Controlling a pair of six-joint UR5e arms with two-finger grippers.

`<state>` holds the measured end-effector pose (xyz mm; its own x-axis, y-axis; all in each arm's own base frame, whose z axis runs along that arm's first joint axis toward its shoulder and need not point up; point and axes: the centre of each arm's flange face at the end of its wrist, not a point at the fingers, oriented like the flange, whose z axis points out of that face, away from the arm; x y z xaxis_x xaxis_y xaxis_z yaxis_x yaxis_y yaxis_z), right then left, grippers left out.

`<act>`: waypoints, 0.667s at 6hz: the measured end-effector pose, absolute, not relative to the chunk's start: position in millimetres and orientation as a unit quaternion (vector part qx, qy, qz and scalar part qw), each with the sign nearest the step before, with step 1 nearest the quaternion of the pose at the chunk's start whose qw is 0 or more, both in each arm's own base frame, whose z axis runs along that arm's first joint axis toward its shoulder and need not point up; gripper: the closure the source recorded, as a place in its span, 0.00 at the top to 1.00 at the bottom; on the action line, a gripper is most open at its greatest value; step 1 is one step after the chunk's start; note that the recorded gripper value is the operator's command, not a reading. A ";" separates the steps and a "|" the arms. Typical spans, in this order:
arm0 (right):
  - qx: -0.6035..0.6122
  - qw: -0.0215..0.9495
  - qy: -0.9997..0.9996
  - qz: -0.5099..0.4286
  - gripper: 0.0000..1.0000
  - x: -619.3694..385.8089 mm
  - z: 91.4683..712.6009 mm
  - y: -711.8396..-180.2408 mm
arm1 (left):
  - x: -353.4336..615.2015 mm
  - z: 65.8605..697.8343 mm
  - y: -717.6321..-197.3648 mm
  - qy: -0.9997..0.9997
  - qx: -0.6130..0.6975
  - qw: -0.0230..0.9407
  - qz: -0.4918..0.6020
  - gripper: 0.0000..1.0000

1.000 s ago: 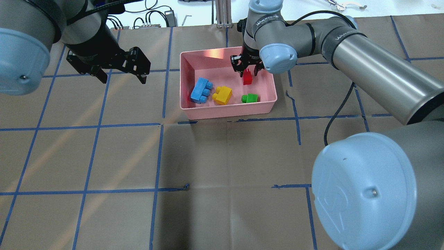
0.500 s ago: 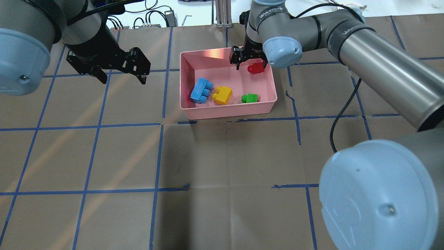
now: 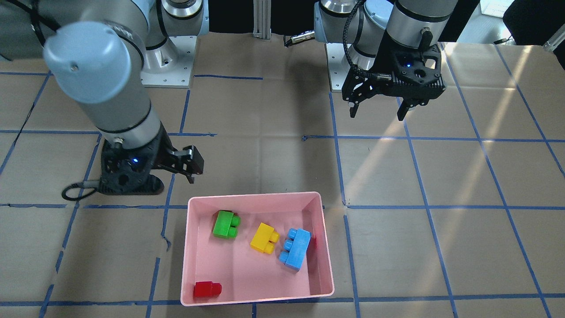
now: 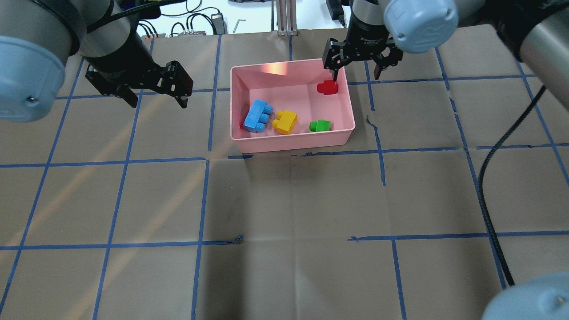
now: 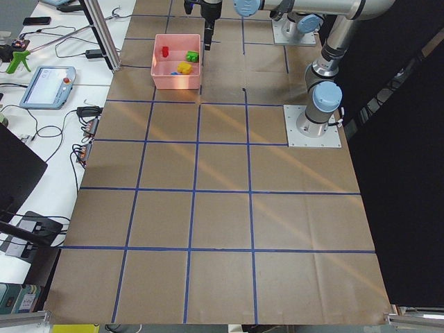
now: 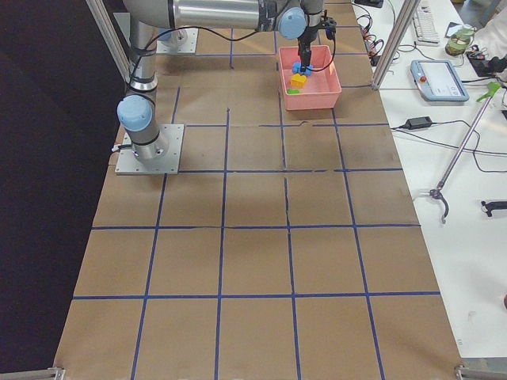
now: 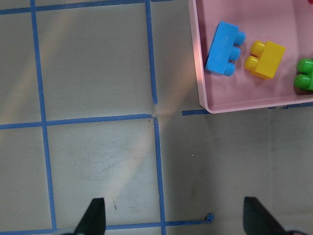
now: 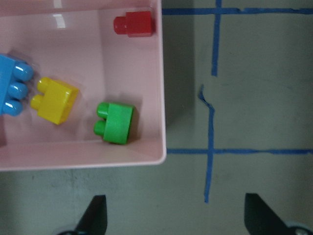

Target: Put all blocks into box

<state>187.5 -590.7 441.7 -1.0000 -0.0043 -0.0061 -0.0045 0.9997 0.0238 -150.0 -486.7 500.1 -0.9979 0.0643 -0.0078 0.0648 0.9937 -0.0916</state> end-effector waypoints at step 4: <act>-0.023 -0.001 0.999 0.039 1.00 150.1 486.5 -506.2 | -149.9 499.8 -486.0 0.998 0.032 0.003 -0.044 0.99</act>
